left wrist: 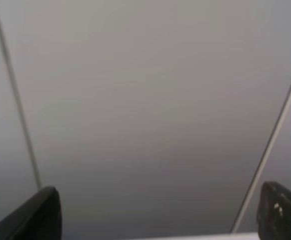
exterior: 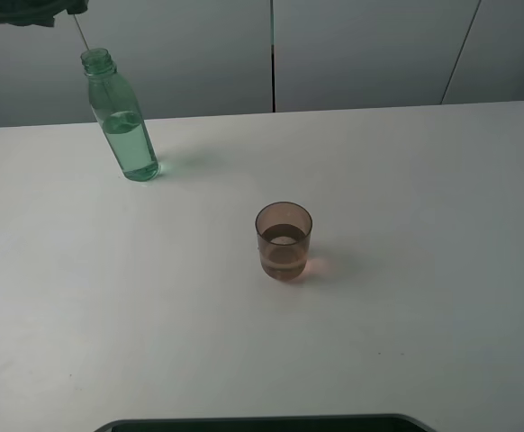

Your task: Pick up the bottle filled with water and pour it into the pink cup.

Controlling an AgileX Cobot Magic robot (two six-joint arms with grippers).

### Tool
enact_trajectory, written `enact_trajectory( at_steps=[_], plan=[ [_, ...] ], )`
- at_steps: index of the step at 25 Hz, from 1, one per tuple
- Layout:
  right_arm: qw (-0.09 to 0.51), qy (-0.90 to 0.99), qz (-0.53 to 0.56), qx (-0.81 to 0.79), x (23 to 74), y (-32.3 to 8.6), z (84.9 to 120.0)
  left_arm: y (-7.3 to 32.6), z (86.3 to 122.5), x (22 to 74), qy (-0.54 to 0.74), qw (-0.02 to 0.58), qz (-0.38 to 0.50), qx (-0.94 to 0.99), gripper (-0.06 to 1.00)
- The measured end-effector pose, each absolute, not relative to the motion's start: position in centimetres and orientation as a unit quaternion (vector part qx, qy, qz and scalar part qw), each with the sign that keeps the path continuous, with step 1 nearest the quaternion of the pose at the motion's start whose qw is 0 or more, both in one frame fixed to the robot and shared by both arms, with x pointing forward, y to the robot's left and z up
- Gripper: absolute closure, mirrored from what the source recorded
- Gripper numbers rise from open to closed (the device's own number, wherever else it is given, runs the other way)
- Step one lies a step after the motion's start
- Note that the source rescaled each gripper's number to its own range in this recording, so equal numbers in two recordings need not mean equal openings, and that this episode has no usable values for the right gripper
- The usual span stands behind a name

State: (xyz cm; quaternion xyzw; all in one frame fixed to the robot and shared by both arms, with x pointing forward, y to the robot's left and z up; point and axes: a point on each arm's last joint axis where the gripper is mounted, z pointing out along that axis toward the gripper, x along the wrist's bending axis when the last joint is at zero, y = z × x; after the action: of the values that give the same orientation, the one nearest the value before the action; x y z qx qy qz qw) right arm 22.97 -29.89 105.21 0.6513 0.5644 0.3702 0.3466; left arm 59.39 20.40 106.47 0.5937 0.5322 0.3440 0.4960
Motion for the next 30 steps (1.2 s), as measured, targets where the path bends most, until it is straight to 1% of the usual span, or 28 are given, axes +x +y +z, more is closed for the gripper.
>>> enact_trajectory(
  at_steps=[2,6,10,14,16,18,19,21,24,27,30],
  plan=[
    [0.347,0.564,0.370,0.651,23.0,-29.9,105.2,21.9,107.9,59.8,0.555,0.473,0.327,0.601,-0.05],
    [0.347,0.564,0.370,0.651,23.0,-29.9,105.2,25.7,109.5,60.1,0.608,0.416,0.289,0.611,-0.05],
    [0.347,0.564,0.370,0.651,23.0,-29.9,105.2,29.3,110.2,59.4,0.663,0.340,0.221,0.629,-0.05],
    [0.347,0.564,0.370,0.651,23.0,-29.9,105.2,30.7,110.0,57.2,0.696,0.240,0.142,0.662,-0.05],
    [0.347,0.564,0.370,0.651,23.0,-29.9,105.2,31.0,109.6,56.0,0.702,0.181,0.113,0.679,-0.05],
    [0.347,0.564,0.370,0.651,23.0,-29.9,105.2,31.3,109.5,55.1,0.706,0.135,0.094,0.689,-0.05],
    [0.347,0.564,0.370,0.651,23.0,-29.9,105.2,31.4,109.4,54.8,0.707,0.121,0.087,0.692,-0.05],
    [0.347,0.564,0.370,0.651,23.0,-29.9,105.2,31.5,109.3,54.6,0.707,0.110,0.084,0.694,-0.05],
    [0.347,0.564,0.370,0.651,23.0,-29.9,105.2,31.3,109.4,54.2,0.708,0.115,0.078,0.693,-0.05],
    [0.347,0.564,0.370,0.651,23.0,-29.9,105.2,31.1,109.3,53.1,0.708,0.119,0.069,0.693,-0.05],
    [0.347,0.564,0.370,0.651,23.0,-29.9,105.2,31.0,108.6,51.6,0.705,0.110,0.058,0.698,-0.05]
  ],
)
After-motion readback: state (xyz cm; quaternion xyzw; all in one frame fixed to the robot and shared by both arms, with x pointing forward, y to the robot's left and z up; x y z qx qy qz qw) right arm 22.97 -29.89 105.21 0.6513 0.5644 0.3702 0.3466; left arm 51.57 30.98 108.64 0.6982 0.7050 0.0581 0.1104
